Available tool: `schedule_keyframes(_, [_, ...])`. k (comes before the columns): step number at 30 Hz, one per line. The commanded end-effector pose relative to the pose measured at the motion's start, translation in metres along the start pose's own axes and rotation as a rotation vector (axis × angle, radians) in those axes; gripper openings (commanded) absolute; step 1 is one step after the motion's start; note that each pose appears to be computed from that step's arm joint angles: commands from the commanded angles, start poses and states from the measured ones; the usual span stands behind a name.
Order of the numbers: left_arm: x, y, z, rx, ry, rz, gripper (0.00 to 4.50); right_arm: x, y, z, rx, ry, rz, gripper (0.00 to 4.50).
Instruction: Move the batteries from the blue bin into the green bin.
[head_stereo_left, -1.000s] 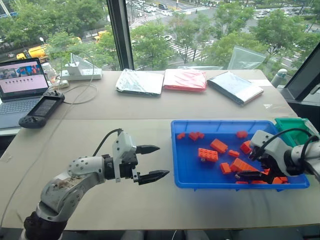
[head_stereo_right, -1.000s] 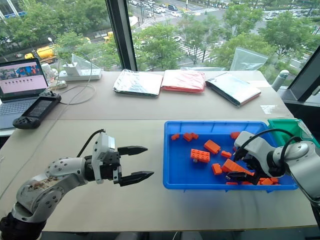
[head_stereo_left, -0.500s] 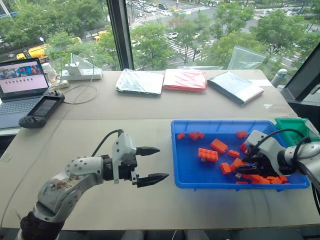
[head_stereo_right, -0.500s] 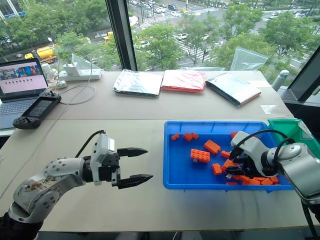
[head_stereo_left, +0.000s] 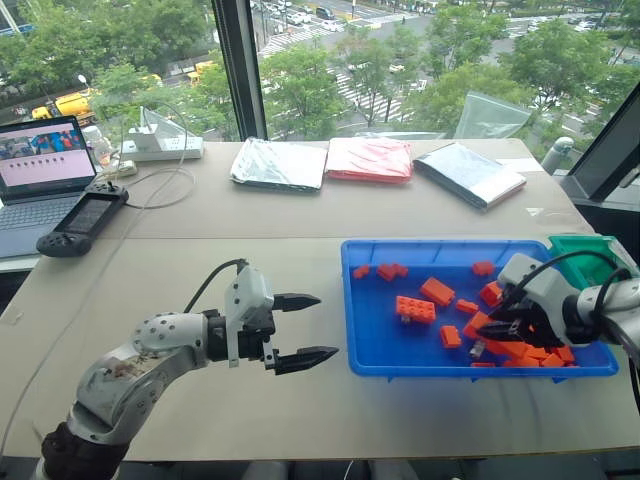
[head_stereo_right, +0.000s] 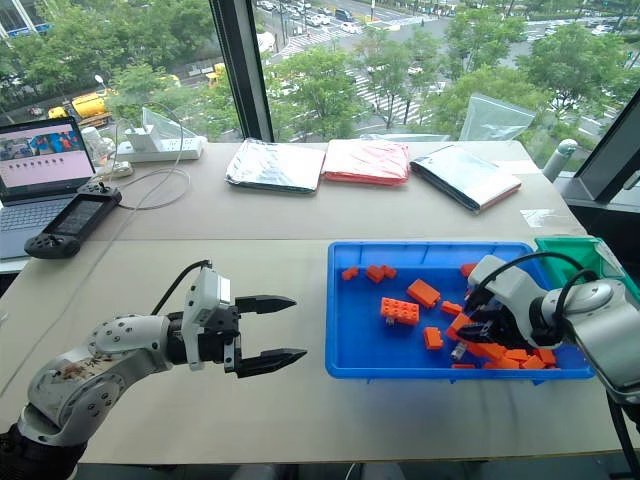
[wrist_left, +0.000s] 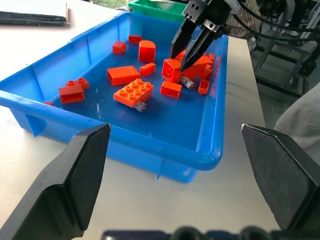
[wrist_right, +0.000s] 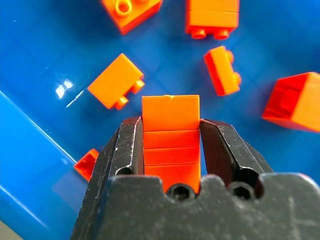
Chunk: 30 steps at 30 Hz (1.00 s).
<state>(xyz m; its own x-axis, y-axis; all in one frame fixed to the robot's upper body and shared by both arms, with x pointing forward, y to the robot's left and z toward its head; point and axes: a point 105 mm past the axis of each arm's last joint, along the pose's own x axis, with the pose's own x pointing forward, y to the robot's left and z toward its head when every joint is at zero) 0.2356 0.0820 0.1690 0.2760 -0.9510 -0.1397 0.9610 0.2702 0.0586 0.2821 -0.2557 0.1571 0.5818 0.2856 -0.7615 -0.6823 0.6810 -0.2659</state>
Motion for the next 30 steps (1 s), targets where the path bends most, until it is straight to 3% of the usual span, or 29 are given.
schedule_keyframes(1, [0.003,-0.008,0.012,0.049,-0.026,-0.027,4.50,-0.027,-0.028,0.020,-0.032,-0.065,-0.136,1.45])
schedule_keyframes(13, [0.004,-0.006,0.012,0.049,-0.024,-0.009,4.50,-0.028,-0.102,0.012,0.009,-0.066,-0.503,1.45])
schedule_keyframes(15, [0.004,-0.007,0.011,0.048,-0.022,-0.008,4.50,-0.027,-0.097,0.018,0.020,-0.101,-0.463,2.46])
schedule_keyframes(21, [0.003,-0.008,0.010,0.044,-0.019,-0.004,4.50,-0.032,-0.083,0.027,0.040,-0.150,-0.387,4.42])
schedule_keyframes(26, [0.003,-0.008,0.010,0.043,-0.019,-0.005,4.50,-0.035,-0.045,0.031,0.048,-0.163,-0.152,4.42])
schedule_keyframes(30, [0.004,-0.008,0.009,0.040,-0.019,-0.008,4.50,-0.025,-0.010,0.003,-0.013,-0.024,0.027,4.42])
